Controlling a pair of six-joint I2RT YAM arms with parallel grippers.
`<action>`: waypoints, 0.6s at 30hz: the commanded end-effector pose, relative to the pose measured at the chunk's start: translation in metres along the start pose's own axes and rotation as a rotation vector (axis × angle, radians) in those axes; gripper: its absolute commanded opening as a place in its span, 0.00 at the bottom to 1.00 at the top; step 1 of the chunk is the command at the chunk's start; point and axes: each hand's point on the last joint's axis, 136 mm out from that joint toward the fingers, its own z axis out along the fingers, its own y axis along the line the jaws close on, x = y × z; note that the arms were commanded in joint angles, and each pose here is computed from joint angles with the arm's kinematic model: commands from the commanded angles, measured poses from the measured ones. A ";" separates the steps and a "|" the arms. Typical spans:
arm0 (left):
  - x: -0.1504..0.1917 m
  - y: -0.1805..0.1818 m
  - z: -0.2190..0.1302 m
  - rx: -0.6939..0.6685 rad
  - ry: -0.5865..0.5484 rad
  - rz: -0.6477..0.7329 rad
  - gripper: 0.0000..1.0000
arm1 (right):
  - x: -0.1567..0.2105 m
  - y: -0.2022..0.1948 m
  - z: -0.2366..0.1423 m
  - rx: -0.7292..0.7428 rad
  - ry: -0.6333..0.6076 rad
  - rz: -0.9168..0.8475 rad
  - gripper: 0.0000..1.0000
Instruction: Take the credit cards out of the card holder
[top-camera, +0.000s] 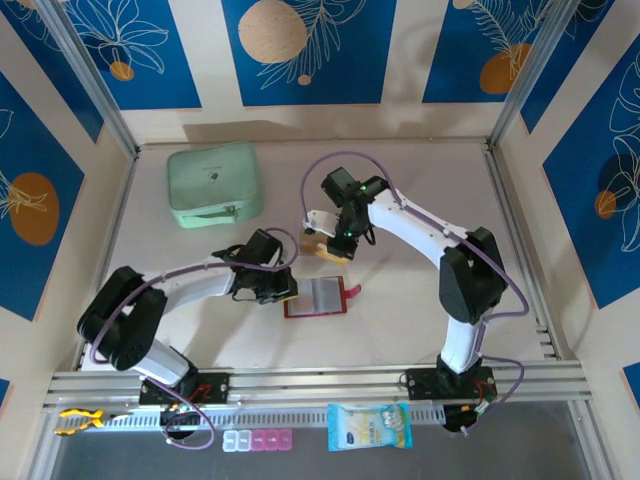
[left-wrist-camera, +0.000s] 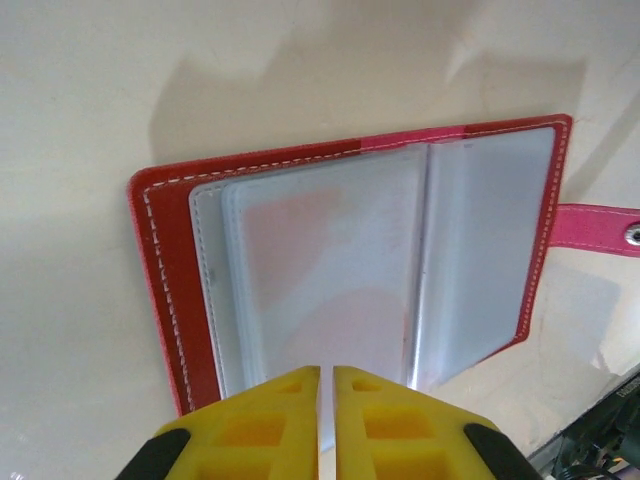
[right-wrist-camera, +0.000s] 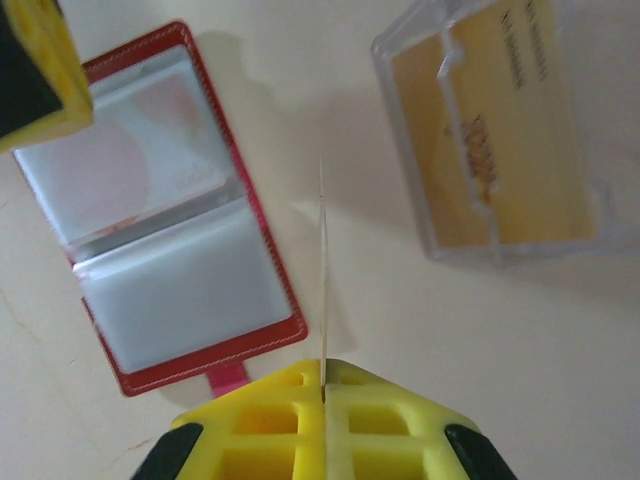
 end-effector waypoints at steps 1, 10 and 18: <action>0.001 0.010 -0.011 -0.018 -0.024 -0.009 0.12 | -0.009 -0.008 -0.008 -0.018 0.004 -0.059 0.00; -0.003 0.028 -0.029 -0.002 -0.081 -0.052 0.13 | -0.038 -0.043 -0.005 -0.012 -0.008 -0.109 0.00; -0.003 0.039 -0.037 -0.002 -0.098 -0.077 0.13 | -0.041 -0.057 0.011 -0.042 0.020 -0.132 0.00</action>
